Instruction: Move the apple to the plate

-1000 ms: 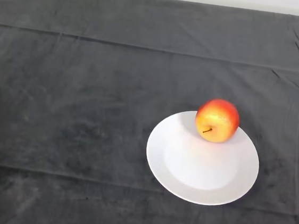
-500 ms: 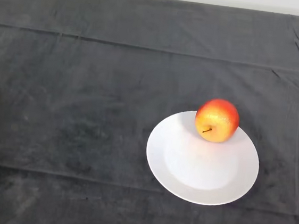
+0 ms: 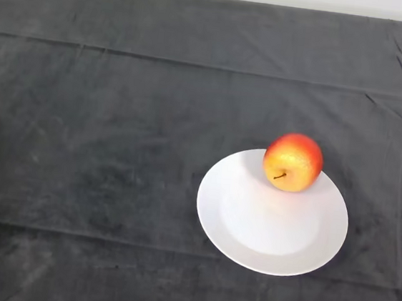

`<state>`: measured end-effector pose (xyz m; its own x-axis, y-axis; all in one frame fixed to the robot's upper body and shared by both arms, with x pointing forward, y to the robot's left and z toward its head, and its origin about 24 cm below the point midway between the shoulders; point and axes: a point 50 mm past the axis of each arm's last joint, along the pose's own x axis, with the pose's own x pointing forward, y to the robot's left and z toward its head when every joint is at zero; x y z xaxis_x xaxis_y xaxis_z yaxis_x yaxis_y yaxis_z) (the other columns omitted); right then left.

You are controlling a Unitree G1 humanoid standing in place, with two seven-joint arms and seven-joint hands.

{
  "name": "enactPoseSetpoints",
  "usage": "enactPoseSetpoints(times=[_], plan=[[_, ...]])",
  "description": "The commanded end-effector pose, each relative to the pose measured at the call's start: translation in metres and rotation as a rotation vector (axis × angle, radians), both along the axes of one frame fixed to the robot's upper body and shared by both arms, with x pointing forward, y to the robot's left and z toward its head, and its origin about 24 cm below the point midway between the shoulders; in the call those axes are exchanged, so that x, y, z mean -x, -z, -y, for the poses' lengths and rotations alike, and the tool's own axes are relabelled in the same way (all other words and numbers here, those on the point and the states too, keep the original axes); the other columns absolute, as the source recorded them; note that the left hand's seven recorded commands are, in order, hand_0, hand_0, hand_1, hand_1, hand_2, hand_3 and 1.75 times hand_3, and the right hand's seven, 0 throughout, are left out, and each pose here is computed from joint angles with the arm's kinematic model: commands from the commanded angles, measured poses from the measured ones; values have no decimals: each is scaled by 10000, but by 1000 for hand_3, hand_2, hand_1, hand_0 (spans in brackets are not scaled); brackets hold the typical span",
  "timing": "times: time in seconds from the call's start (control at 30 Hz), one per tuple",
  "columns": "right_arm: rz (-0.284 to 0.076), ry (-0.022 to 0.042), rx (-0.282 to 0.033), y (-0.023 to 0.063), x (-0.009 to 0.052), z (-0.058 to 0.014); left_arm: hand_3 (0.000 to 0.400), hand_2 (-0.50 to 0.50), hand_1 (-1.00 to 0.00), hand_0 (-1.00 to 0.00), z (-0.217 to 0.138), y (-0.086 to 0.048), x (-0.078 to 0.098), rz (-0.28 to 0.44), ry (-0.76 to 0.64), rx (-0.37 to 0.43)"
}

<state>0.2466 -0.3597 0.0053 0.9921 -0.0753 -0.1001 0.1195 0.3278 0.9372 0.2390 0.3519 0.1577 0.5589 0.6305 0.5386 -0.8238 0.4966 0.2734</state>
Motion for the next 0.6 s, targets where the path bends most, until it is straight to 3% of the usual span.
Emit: enactPoseSetpoints(times=[0.03,0.6], plan=[[39,319,139,-36,64,101,0,0,0,0,-89,-152,34,332,-333,-373],[38,319,140,-36,64,101,0,0,0,0,-81,-145,26,287,-279,-363]])
